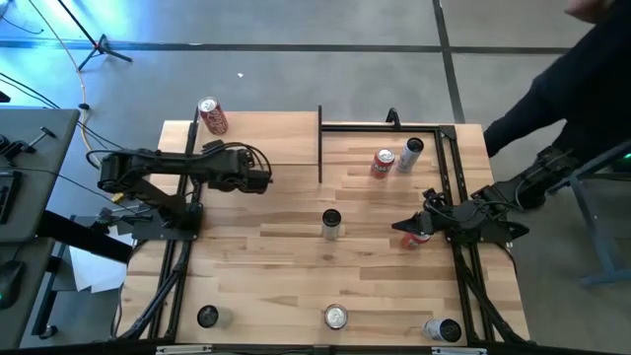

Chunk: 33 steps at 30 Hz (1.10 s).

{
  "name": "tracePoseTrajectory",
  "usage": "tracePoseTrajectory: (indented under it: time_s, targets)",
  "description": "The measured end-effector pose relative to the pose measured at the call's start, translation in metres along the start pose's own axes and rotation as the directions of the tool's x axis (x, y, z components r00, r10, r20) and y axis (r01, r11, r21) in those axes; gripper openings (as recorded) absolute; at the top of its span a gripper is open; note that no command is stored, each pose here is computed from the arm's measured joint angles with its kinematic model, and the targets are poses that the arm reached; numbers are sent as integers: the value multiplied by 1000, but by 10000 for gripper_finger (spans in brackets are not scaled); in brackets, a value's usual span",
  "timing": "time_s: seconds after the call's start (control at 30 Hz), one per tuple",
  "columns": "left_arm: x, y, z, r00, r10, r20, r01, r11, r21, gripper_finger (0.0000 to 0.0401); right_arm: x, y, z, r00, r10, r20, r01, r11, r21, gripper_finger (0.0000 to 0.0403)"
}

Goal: Place canned beverage on shelf
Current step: Adjust the shelf on the table, then put the top light orange soda can on the shelf

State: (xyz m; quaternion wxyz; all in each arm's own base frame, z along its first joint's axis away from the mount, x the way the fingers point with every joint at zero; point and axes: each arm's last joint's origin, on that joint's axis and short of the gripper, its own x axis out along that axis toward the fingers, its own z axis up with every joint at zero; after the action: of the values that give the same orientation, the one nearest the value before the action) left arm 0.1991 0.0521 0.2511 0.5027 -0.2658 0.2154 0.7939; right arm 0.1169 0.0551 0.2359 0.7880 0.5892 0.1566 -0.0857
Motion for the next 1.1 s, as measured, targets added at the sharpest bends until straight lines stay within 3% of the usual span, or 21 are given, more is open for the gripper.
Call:
tracePoseTrajectory:
  time_s: [0.3, 0.63, 0.87, 1.1]
  targets:
    - [-18, 17, 1, 985, -96, -141, 91, 995, -38, 400, 0, 0, 0, 1000, -2, -1, 2, 1000, -1, 400]
    - [-64, 28, -17, 921, -317, -224, 323, 946, -11, 400, 0, 0, 0, 1000, -1, 0, 1, 1000, -1, 400]
    - [-101, 43, -35, 818, -447, -363, 496, 867, 51, 400, 0, 0, 0, 1000, -1, 0, 1, 1000, -1, 400]
    - [-135, 57, -74, 659, -589, -467, 693, 717, 73, 400, 0, 0, 0, 1000, -1, 0, 1, 1000, -1, 400]
